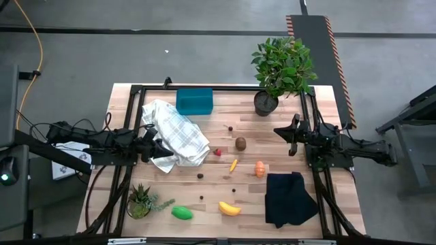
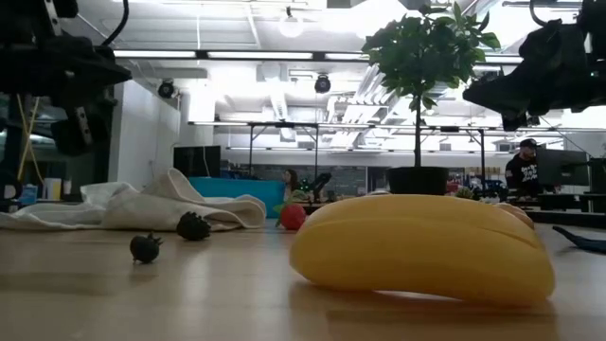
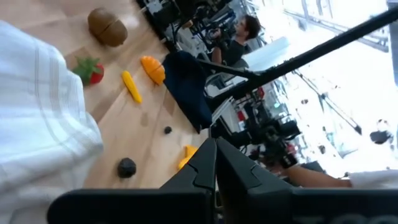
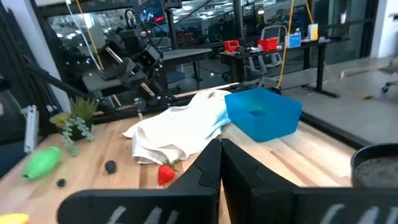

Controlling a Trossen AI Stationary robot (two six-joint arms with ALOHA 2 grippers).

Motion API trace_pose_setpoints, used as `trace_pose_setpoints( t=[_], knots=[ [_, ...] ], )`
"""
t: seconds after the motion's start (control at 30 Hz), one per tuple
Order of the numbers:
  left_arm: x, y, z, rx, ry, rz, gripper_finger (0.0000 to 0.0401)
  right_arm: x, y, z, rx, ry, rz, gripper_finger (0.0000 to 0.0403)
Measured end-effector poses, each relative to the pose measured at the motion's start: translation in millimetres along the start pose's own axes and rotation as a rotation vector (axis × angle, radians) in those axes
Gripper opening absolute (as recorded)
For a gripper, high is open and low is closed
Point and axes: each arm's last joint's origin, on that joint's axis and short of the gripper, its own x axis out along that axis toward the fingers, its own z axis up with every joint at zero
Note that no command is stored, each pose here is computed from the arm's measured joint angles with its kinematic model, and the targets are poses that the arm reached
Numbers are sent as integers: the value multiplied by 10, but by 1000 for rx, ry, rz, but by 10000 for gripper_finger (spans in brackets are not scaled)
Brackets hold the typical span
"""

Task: Pick and placing Produce into tupperware
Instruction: Put the yellow croissant into the blue bin

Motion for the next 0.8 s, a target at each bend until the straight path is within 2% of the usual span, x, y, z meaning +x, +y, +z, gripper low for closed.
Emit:
trace_pose_setpoints(
  t=[0.1,0.17,0.23,0.37,0.43,0.53,0.73,0.8],
  knots=[
    [0,0,0,-34,0,0,1,0,1,1,65,0,2,0],
    [0,0,0,-77,0,0,1,0,1,2,161,-1,2,0],
    [0,1,2,-151,-8,4,1,0,2,7,341,-6,4,0],
    [0,4,7,-411,-25,8,1,-1,5,28,799,-23,17,0],
    [0,4,7,-528,-27,7,1,-1,5,26,945,-21,17,0],
    [0,7,9,-590,-39,11,1,-1,2,25,1035,-27,9,0],
    [-2,45,5,-566,-83,59,1,-2,-15,31,1223,-72,-31,0],
    [1,54,2,-539,-84,72,1,-2,-20,39,1238,-96,-41,0]
  ],
)
